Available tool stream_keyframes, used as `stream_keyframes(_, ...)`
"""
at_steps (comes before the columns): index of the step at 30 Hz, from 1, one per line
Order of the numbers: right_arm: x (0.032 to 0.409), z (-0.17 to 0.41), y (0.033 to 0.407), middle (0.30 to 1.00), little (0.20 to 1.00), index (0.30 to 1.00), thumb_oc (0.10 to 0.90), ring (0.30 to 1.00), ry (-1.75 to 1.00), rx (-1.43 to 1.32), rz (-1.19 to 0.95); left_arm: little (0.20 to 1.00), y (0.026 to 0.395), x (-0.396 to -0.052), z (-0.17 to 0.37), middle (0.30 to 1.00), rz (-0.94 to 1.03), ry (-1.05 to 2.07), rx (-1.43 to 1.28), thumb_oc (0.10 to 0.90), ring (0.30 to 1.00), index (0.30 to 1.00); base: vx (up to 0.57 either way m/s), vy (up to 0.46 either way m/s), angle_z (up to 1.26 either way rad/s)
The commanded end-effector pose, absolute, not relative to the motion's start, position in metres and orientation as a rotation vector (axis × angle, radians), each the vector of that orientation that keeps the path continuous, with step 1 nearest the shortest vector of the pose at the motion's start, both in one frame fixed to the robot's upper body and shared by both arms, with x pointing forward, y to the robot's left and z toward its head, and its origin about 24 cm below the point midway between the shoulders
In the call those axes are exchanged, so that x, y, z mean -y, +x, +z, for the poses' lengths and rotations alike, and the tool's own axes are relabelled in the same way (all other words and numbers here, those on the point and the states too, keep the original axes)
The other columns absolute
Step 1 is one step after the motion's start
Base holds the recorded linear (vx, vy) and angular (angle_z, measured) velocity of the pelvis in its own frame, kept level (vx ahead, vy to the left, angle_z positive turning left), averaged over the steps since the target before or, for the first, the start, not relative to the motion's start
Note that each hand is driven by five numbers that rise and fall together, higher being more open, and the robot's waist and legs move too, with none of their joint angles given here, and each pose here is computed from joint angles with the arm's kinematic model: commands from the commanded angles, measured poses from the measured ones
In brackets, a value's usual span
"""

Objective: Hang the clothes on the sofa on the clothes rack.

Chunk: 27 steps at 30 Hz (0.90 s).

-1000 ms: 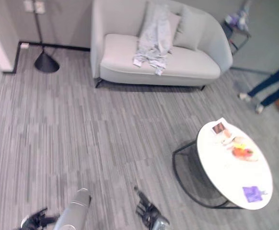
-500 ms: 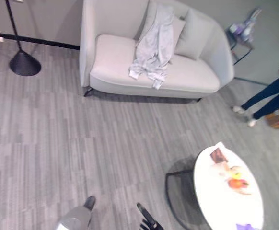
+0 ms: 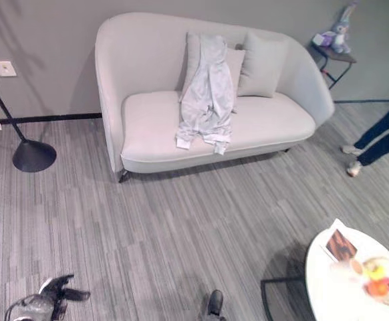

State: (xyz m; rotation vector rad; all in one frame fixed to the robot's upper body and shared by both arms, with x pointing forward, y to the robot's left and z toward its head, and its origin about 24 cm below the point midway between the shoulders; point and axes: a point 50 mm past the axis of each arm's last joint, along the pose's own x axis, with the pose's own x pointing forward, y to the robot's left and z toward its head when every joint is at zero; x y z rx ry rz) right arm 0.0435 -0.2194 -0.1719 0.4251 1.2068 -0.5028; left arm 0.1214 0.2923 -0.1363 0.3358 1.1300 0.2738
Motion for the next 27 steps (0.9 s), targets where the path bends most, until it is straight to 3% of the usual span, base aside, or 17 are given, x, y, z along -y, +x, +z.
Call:
stream_keyframes(1, 0.199, -0.170, 0.080, 0.900, 0.900, 0.900, 0.800, 0.900, 0.450, -1.126, -0.440, 0.900, 0.100, -0.314, -0.132, 0.900, 0.347, 0.337, -1.139, 0.800, 0.900, 0.900, 0.64, -0.370, 0.25)
stream_keyframes(5, 0.198, -0.166, 0.094, 0.900, 0.900, 0.900, 0.800, 0.900, 0.361, -1.089, -0.308, 0.900, 0.084, -0.314, -0.136, 0.900, 0.415, 0.274, -1.169, 0.800, 0.900, 0.900, 0.46, -0.356, 0.02)
stream_keyframes(10, 0.203, -0.153, 0.130, 0.900, 0.900, 0.900, 0.800, 0.900, 0.144, -1.002, -0.141, 0.900, 0.102, -0.298, -0.139, 0.900, 0.421, 0.251, -1.104, 0.800, 0.900, 0.900, 0.34, -0.101, 1.05)
stream_keyframes(17, 0.214, -0.150, 0.138, 0.900, 0.900, 0.900, 0.800, 0.900, 0.037, -0.999, -0.147, 0.900, 0.077, -0.285, -0.150, 0.900, 0.433, 0.164, -1.194, 0.800, 0.900, 0.900, 0.16, 0.095, 0.46)
stream_keyframes(20, 0.210, -0.151, 0.136, 0.900, 0.900, 0.900, 0.800, 0.900, 0.067, -1.001, -0.151, 0.900, 0.068, -0.297, -0.147, 0.900, 0.490, 0.154, -1.201, 0.800, 0.900, 0.900, 0.25, 0.004, -0.13)
stream_keyframes(27, 0.207, -0.155, 0.128, 0.900, 0.900, 0.900, 0.800, 0.900, 0.119, -1.024, -0.169, 0.900, 0.090, -0.293, -0.143, 0.900, 0.447, 0.172, -1.122, 0.800, 0.900, 0.900, 0.14, 0.009, 0.38)
